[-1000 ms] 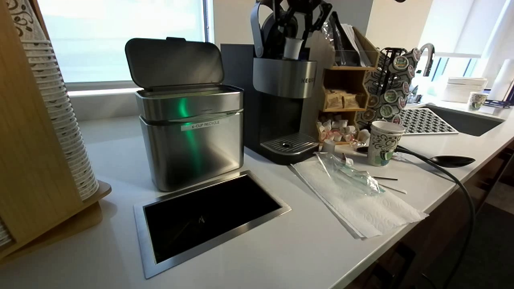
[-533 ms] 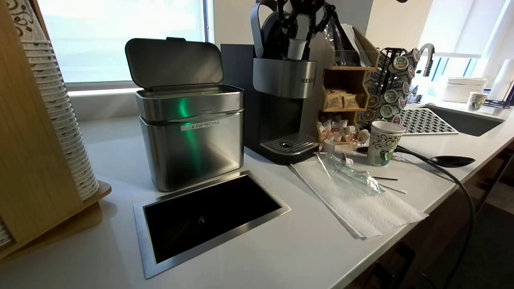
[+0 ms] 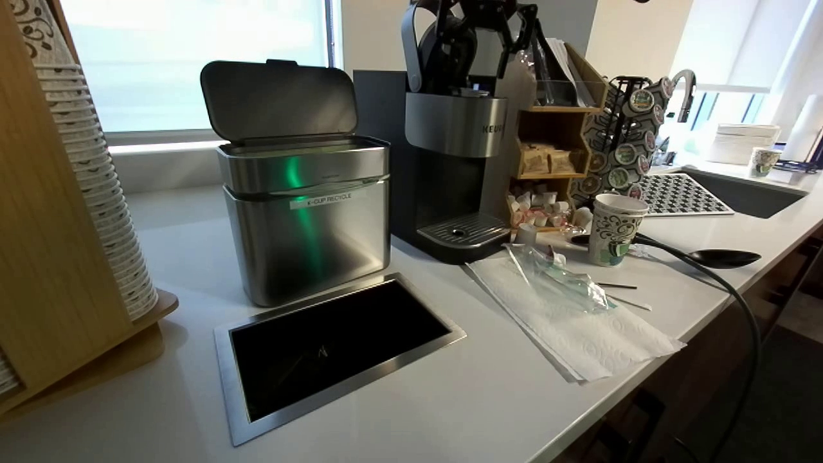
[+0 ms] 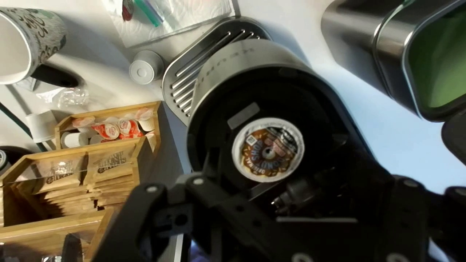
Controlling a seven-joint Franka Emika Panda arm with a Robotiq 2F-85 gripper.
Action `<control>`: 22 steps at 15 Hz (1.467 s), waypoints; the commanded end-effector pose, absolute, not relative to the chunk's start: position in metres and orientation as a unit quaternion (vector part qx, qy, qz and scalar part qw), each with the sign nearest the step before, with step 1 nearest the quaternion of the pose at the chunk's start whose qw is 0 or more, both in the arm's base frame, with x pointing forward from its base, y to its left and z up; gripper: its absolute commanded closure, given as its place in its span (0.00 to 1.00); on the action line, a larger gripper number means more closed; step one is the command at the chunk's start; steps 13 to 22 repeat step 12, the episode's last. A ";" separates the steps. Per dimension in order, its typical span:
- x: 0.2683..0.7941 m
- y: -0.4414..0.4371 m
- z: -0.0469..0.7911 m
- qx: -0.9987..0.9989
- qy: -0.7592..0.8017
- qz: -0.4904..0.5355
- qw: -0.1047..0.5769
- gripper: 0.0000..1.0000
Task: Put the coffee pod in the coffee maker
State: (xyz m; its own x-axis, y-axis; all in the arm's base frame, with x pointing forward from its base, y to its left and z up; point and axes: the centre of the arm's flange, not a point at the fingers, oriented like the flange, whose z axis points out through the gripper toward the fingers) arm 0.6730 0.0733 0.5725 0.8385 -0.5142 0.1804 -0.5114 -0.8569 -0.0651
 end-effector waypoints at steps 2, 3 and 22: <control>0.654 0.089 0.596 -0.962 0.255 -0.099 0.006 0.00; 0.640 0.095 0.602 -0.966 0.242 -0.090 0.002 0.00; 0.578 0.152 0.632 -0.989 0.124 -0.050 -0.066 0.00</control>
